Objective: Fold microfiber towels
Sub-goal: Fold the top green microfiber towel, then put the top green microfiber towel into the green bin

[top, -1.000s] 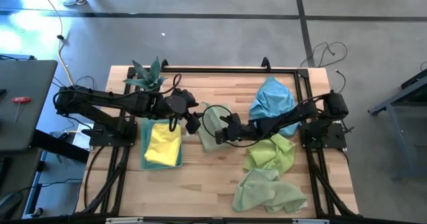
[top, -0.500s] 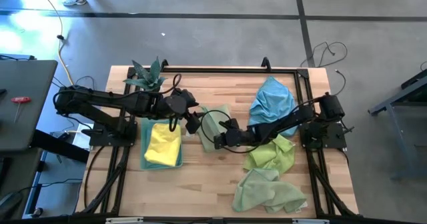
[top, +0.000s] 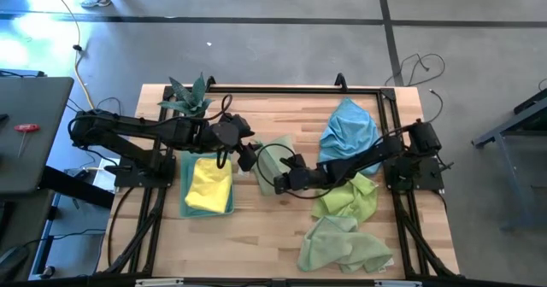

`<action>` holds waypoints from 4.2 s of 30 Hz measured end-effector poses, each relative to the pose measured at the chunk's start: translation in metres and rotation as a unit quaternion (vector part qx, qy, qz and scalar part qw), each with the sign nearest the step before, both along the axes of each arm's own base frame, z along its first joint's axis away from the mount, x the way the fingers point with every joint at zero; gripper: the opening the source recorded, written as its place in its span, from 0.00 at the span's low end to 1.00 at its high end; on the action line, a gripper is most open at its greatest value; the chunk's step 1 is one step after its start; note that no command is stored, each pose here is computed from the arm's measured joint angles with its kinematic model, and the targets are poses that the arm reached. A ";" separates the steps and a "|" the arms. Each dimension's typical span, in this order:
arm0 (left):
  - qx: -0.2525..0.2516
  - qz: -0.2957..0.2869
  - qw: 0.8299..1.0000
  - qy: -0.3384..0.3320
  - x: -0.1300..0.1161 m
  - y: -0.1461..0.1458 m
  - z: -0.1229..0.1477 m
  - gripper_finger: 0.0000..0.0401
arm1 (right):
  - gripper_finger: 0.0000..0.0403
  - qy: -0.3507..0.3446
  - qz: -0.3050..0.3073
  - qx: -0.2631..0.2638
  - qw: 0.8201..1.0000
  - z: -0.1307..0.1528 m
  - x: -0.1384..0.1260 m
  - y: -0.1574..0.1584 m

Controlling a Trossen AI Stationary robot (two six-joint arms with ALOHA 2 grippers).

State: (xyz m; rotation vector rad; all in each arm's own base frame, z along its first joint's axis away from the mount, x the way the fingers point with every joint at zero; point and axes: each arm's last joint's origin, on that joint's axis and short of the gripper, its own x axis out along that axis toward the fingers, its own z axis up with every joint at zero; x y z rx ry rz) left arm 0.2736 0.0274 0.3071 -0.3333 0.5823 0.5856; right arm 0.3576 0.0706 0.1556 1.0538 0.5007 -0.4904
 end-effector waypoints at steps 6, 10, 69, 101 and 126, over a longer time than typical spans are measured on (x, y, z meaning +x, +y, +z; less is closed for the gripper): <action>0.007 -0.006 1.000 0.004 0.000 0.000 0.000 0.58 | 0.00 0.003 -0.001 -0.003 1.000 -0.001 -0.001 0.001; 0.007 -0.006 1.000 0.004 0.000 0.000 0.000 0.58 | 0.00 0.004 0.000 -0.006 1.000 -0.001 -0.001 0.001; -0.080 -0.039 0.984 0.156 0.083 -0.041 -0.149 0.58 | 0.51 0.074 0.062 0.002 0.995 0.027 -0.111 -0.059; -0.088 -0.091 0.973 0.191 0.093 -0.020 -0.179 0.58 | 0.55 0.030 -0.013 0.118 0.992 -0.011 -0.078 -0.104; -0.094 -0.101 0.971 0.193 0.093 -0.020 -0.180 0.58 | 0.66 -0.007 0.035 0.090 0.995 -0.055 -0.052 -0.110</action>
